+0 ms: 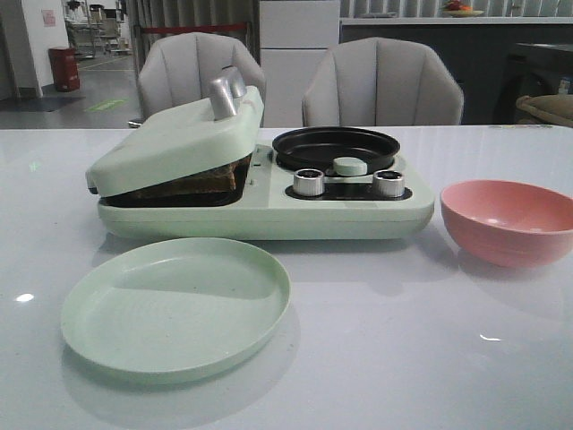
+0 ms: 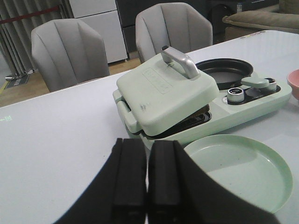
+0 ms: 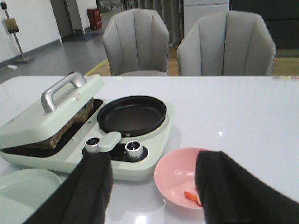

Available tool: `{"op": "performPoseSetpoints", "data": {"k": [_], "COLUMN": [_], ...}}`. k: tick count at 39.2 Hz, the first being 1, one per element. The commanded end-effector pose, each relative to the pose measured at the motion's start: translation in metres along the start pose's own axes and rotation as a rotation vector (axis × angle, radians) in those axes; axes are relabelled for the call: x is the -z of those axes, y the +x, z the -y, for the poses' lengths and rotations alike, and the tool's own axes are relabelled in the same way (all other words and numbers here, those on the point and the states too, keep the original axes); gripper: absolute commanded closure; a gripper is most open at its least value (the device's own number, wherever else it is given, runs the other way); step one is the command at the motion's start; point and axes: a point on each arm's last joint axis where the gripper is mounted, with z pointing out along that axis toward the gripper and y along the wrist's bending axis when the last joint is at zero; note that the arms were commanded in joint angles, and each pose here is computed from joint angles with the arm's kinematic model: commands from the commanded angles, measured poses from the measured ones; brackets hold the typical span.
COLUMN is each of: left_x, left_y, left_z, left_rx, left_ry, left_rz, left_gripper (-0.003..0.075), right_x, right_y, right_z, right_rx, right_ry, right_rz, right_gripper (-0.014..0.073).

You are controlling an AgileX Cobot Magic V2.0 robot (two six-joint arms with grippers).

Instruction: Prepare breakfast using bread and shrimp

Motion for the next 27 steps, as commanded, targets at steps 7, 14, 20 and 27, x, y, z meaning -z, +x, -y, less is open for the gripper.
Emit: {"op": "performPoseSetpoints", "data": {"k": [7, 14, 20, 27], "left_x": [0.002, 0.002, 0.002, 0.002], "left_y": [-0.014, -0.014, -0.014, -0.014], "left_z": [-0.003, -0.003, -0.003, -0.003], "left_rx": [0.015, 0.015, 0.015, 0.015], "left_ry": [-0.024, -0.024, -0.024, -0.024], "left_rz": [0.093, 0.093, 0.093, 0.093], "left_gripper": [0.0606, 0.0606, 0.0606, 0.0606], "right_x": [-0.047, -0.084, -0.111, -0.145], "right_y": [-0.036, -0.052, -0.063, -0.055], "right_z": [-0.005, 0.0, 0.021, 0.06], "right_rx": [-0.074, -0.115, -0.156, -0.229], "right_ry": [0.001, 0.031, 0.114, 0.229], "right_rz": [-0.101, -0.252, -0.373, -0.497], "right_gripper": [0.0099, 0.0099, 0.0099, 0.0099]}}
